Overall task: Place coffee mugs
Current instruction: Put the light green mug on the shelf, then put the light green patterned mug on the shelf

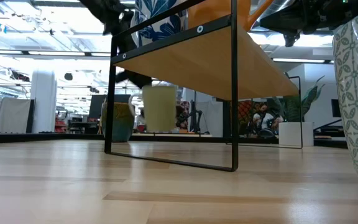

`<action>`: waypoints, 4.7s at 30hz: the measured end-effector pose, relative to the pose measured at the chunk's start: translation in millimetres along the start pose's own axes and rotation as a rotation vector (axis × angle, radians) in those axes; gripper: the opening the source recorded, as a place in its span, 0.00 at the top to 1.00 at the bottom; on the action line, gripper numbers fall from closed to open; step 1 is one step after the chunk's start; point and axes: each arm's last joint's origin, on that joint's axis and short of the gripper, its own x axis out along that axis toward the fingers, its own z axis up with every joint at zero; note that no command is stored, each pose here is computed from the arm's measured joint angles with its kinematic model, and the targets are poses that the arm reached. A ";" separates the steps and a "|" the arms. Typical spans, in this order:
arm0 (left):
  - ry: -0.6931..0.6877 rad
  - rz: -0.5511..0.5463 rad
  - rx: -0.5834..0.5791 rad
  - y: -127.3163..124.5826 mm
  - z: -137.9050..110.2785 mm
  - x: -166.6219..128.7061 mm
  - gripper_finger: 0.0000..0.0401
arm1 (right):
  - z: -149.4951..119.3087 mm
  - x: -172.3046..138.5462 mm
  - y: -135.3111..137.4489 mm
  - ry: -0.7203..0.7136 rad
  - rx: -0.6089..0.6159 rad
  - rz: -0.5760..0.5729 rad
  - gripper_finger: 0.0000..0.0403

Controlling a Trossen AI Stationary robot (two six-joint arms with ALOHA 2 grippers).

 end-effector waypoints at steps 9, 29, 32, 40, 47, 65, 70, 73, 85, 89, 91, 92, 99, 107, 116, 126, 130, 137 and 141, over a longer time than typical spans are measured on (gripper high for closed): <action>-0.208 -0.056 0.077 -33.4 57.5 -70.3 1.00 | 0.0 0.0 0.0 0.000 0.034 0.000 0.89; -0.168 -0.243 0.261 -127.5 91.3 -78.8 1.00 | 1.3 0.0 0.0 -0.015 0.036 0.000 0.89; -0.136 -0.245 0.276 -132.5 95.1 -74.8 1.00 | 1.2 0.0 0.0 -0.014 0.033 0.000 0.89; -0.085 -0.286 0.288 -139.4 95.1 -65.1 1.00 | 1.3 -0.1 0.0 -0.015 0.033 0.000 0.89; -0.064 -0.309 0.305 -146.5 89.3 -67.7 1.00 | 1.2 0.0 0.0 -0.014 0.033 0.000 0.89; -0.003 -0.259 0.347 -159.0 78.3 -39.0 0.97 | 1.5 -0.1 0.0 -0.017 0.034 0.000 0.89; -0.017 -0.248 0.371 -157.6 79.8 -39.9 0.89 | 1.5 -0.1 0.0 -0.017 0.035 0.000 0.89; -0.031 -0.227 0.381 -157.3 80.4 -40.0 0.87 | 1.5 -0.1 0.0 -0.017 0.035 0.000 0.89; -0.110 -0.180 0.389 -149.4 95.0 -55.0 0.86 | 1.5 -0.1 0.0 -0.017 0.035 0.000 0.89; -0.180 -0.173 0.371 -140.3 103.0 -74.2 0.86 | 1.4 -0.1 0.0 -0.016 0.034 0.000 0.89; -0.210 -0.150 0.358 -133.5 106.0 -87.8 0.86 | 1.2 -0.1 0.0 -0.014 0.035 0.000 0.89; -0.228 -0.141 0.351 -131.7 107.0 -94.3 0.86 | 1.1 -0.1 0.0 -0.013 0.036 0.000 0.89; -0.273 -0.102 0.391 -128.3 99.3 -126.0 0.86 | -0.1 -0.1 0.0 -0.001 0.034 0.000 0.89; -0.322 -0.040 0.404 -114.9 66.3 -116.5 0.86 | -4.3 -0.1 0.0 0.043 0.043 -0.001 0.89; -0.620 -0.195 0.311 -54.0 -37.9 -114.5 0.86 | -5.0 -0.2 -0.1 0.050 0.067 -0.002 0.89; -0.951 -0.469 0.167 3.2 -168.5 -108.6 0.86 | -5.0 -0.2 -0.1 0.052 0.069 -0.002 0.89; -0.982 -0.486 0.094 16.5 -191.1 -102.4 0.86 | -4.7 -0.2 -0.1 0.050 0.069 -0.002 0.89; -0.993 -0.555 0.116 19.0 -196.9 -104.6 0.86 | -2.6 -0.1 0.0 0.028 0.063 -0.001 0.89; -0.992 -0.603 0.157 17.4 -197.3 -105.7 0.86 | -2.7 -0.1 0.0 0.029 0.063 -0.001 0.89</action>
